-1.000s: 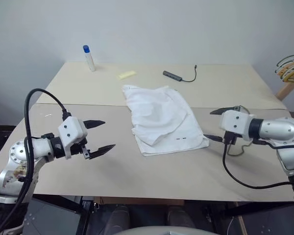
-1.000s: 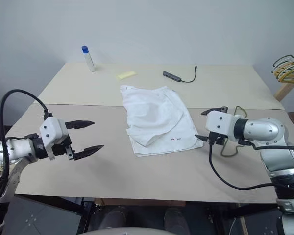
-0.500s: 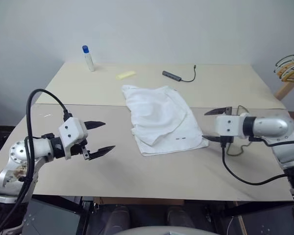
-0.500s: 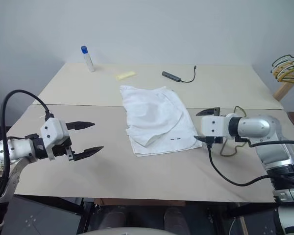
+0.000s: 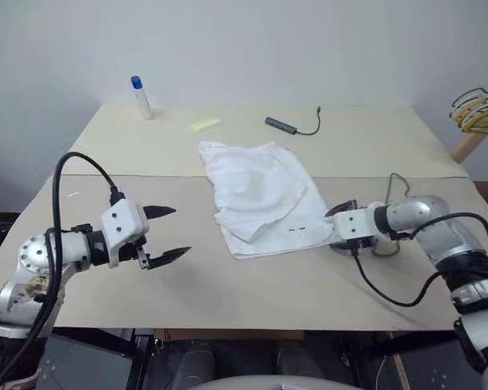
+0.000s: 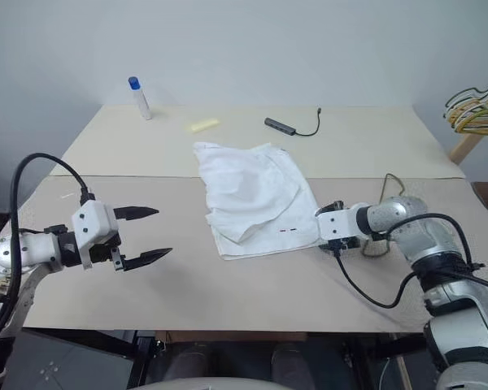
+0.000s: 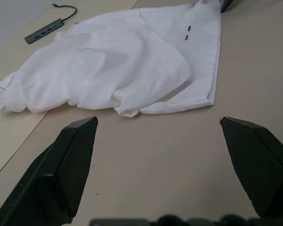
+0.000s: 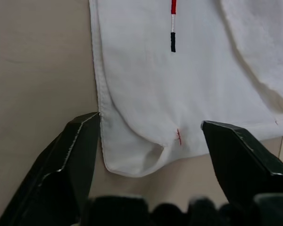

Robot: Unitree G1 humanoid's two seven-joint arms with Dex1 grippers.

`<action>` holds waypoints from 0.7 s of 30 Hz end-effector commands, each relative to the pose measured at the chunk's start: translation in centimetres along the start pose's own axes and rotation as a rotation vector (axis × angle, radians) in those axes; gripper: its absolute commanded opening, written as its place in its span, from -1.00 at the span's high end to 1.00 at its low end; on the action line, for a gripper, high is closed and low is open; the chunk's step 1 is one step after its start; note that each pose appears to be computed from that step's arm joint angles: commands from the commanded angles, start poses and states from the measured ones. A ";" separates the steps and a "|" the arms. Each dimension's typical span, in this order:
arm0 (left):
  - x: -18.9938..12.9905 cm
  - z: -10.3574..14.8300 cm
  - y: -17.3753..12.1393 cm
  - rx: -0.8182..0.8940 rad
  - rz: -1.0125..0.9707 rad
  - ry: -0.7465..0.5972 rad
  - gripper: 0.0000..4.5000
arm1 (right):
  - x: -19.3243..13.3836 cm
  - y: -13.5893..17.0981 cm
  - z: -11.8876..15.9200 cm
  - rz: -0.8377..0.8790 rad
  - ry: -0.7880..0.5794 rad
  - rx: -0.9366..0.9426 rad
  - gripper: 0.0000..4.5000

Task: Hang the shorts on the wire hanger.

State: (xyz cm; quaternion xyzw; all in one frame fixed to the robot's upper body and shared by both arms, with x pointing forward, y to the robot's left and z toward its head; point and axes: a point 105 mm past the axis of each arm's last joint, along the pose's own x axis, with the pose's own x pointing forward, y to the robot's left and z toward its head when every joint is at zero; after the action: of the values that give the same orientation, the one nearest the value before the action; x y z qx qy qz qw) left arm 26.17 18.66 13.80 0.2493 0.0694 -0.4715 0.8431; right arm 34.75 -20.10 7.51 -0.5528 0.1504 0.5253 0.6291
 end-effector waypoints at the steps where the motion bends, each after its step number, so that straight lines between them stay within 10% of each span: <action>1: -0.4 0.9 0.2 0.054 0.020 -0.008 -1.00 | 0.1 -1.3 0.2 -0.025 -0.006 -0.010 -0.17; 9: -0.4 0.8 0.2 0.062 0.035 -0.003 -1.00 | 0.6 -1.3 0.7 0.010 -0.030 0.031 0.99; 21: 0.0 0.5 0.6 0.068 0.048 0.004 -1.00 | 3.1 -2.6 13.3 0.019 -0.358 0.263 0.99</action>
State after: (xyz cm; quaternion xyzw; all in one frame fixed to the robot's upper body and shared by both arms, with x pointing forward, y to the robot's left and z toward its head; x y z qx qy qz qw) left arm 26.31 18.83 13.60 0.2645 0.0667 -0.4557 0.8473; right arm 33.10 -7.95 9.94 -0.3754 0.1240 0.6008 0.6948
